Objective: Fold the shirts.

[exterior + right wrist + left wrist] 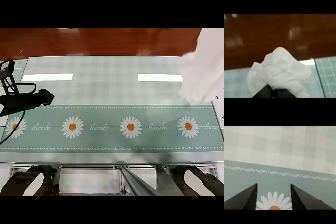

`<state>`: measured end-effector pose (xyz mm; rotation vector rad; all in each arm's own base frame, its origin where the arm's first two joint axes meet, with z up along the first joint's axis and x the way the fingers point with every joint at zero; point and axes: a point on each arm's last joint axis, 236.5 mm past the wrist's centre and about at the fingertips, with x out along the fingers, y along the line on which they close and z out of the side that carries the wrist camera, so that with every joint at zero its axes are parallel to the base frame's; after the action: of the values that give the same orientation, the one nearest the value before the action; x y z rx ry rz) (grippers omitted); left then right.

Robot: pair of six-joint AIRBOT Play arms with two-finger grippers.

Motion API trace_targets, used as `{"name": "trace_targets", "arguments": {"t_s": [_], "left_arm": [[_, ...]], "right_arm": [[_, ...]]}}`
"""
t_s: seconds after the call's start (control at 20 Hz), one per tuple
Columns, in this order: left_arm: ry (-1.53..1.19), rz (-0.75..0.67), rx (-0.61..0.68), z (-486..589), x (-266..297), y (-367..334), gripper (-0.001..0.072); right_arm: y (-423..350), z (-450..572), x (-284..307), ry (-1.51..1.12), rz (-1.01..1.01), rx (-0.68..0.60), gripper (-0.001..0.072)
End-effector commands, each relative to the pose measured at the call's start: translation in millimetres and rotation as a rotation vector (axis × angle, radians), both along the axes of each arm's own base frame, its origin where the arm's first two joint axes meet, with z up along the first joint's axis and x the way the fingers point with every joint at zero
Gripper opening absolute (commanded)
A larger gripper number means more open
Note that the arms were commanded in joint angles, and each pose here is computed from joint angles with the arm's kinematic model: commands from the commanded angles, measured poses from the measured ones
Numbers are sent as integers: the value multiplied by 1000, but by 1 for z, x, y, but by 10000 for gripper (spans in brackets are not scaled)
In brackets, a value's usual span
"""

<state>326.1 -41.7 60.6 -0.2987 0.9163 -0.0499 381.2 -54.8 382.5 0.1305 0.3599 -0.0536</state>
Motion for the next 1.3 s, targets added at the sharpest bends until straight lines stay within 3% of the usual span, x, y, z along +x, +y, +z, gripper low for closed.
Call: {"name": "trace_targets", "arguments": {"t_s": [0.0,0.45,0.7,0.95,1.15,1.25], "left_arm": [[0,2,-16,1,0,-2,506],[1,2,-71,4,0,-12,506],[2,2,-98,5,0,-17,506],[4,6,-111,5,0,-19,506],[0,8,-120,6,0,-20,506],[0,5,-87,4,0,-14,506]], "right_arm": [[34,94,-38,-225,89,-25,18],[121,138,-73,-353,426,91,18],[154,103,-87,-204,571,111,18],[256,36,-90,-16,870,139,18],[358,-24,-99,148,1103,103,19],[397,-87,-93,308,1151,17,19]]}}
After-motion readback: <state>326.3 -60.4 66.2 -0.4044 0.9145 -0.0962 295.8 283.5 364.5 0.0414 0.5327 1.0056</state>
